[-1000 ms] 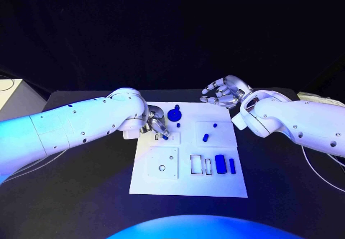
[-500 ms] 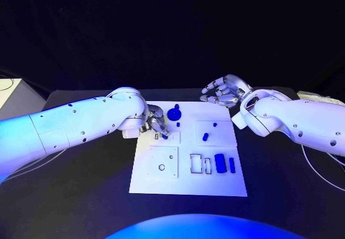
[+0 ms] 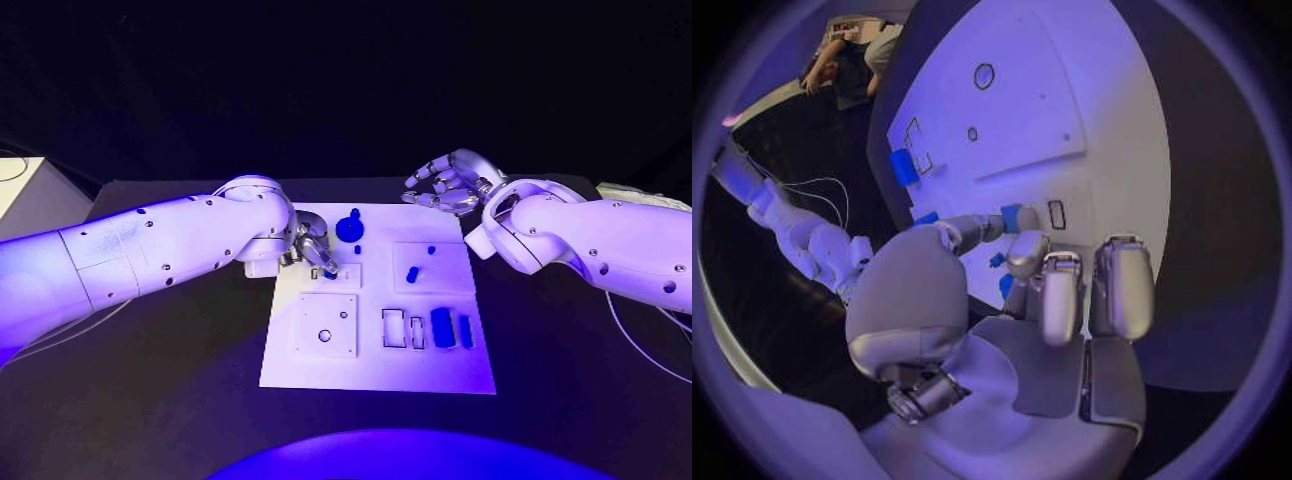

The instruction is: Assemble the parts on the task board

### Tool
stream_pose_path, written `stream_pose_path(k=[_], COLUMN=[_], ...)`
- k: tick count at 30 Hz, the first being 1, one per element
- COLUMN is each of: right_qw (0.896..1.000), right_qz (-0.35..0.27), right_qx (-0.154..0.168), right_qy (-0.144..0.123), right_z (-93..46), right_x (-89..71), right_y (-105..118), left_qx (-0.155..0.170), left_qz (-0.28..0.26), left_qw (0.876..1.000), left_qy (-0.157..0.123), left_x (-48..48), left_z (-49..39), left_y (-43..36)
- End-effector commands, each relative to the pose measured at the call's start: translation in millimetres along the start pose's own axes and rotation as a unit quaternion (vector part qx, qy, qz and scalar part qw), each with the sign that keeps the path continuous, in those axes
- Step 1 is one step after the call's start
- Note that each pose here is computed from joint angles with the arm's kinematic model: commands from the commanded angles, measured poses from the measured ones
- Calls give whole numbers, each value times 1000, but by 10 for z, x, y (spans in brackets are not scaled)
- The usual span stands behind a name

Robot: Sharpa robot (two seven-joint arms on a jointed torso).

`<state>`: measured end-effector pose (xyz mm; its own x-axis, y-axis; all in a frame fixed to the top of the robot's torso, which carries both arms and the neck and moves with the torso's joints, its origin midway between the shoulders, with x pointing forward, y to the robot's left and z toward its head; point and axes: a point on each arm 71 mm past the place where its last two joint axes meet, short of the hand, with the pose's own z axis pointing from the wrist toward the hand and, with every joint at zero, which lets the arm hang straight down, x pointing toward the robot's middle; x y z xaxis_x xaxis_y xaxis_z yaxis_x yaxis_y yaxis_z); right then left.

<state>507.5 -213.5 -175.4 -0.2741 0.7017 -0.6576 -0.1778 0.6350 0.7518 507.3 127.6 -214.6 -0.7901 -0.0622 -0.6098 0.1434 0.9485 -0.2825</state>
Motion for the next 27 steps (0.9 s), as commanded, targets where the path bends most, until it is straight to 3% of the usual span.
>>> stream_pose_path(k=[1,27], right_qw=[1000,1000], right_qz=[-3,-3], right_qx=[-4,-5], right_qy=[8,8], right_z=[-3,-8], right_x=[15,15], right_y=[7,9], left_qx=[-4,0], left_qz=[8,1], left_qw=[1000,1000], left_qy=[4,9], left_x=[7,25], left_z=[3,61], left_y=[8,-61])
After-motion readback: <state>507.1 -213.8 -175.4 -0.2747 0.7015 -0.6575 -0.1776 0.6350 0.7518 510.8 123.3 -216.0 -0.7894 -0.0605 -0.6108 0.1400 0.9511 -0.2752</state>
